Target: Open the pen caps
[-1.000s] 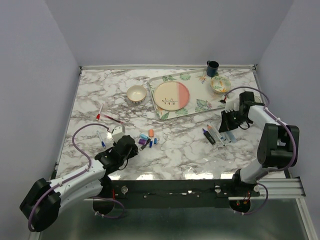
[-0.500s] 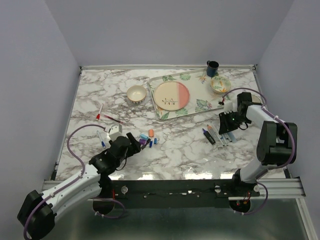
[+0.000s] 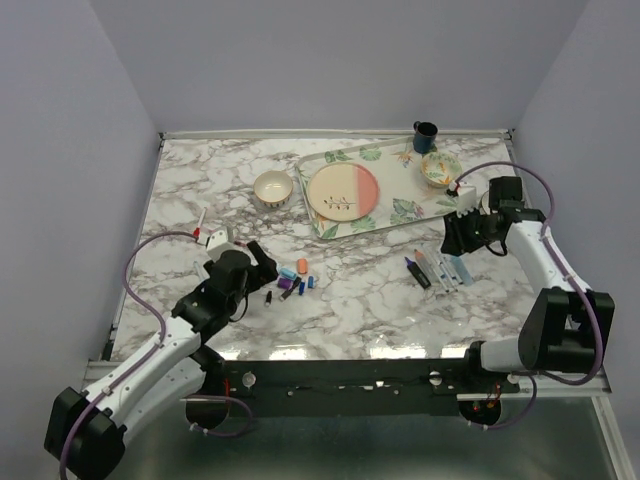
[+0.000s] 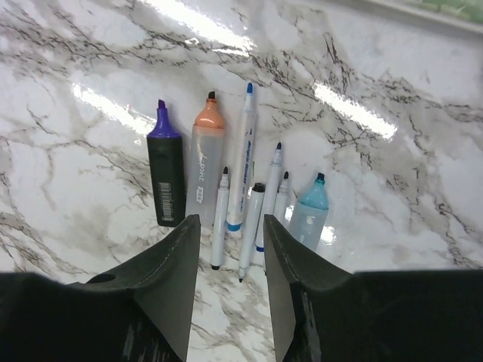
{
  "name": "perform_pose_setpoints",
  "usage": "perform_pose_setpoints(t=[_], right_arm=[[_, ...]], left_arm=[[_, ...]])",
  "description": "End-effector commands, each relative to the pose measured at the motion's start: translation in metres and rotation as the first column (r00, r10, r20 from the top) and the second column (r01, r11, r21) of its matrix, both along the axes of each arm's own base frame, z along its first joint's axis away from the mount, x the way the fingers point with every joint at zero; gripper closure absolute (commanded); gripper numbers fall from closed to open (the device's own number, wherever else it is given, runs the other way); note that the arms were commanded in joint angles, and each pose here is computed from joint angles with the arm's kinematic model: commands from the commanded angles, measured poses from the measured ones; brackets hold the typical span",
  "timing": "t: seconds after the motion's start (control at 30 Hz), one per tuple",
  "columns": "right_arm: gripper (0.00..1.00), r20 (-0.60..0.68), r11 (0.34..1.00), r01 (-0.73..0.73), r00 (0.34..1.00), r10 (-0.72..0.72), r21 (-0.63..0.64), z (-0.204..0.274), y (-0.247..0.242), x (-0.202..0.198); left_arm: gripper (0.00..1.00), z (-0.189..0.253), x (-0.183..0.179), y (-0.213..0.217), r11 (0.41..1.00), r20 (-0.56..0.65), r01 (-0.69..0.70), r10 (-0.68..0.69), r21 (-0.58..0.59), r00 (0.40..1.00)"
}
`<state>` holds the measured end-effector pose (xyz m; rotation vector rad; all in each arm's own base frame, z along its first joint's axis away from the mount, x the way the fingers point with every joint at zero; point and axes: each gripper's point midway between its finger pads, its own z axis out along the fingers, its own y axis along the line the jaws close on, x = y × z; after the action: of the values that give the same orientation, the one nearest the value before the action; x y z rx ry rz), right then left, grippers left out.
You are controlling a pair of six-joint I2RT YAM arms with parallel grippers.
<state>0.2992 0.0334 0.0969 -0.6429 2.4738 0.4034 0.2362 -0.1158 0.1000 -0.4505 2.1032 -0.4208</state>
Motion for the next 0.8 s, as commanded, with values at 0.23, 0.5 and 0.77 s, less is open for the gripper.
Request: perform_pose_setpoints(t=[0.23,0.5,0.77], right_arm=[[0.51,0.251,0.984,-0.162,0.958,0.14,0.072,0.058,0.028,-0.005],[0.51,0.276,0.973,-0.21,0.945,0.177,0.097,0.067,0.036,-0.012],[0.51,0.279,0.969,-0.223,0.942,0.186,0.106,0.068,0.038,-0.013]], left_arm=[[0.01,0.026,0.04,0.021,0.999,0.015,-0.036,0.037,-0.016,0.999],[0.01,0.021,0.058,0.04,0.996,-0.044,-0.086,0.085,-0.023,0.995],[0.01,0.016,0.075,0.058,0.986,-0.077,-0.161,0.159,-0.031,0.984]])
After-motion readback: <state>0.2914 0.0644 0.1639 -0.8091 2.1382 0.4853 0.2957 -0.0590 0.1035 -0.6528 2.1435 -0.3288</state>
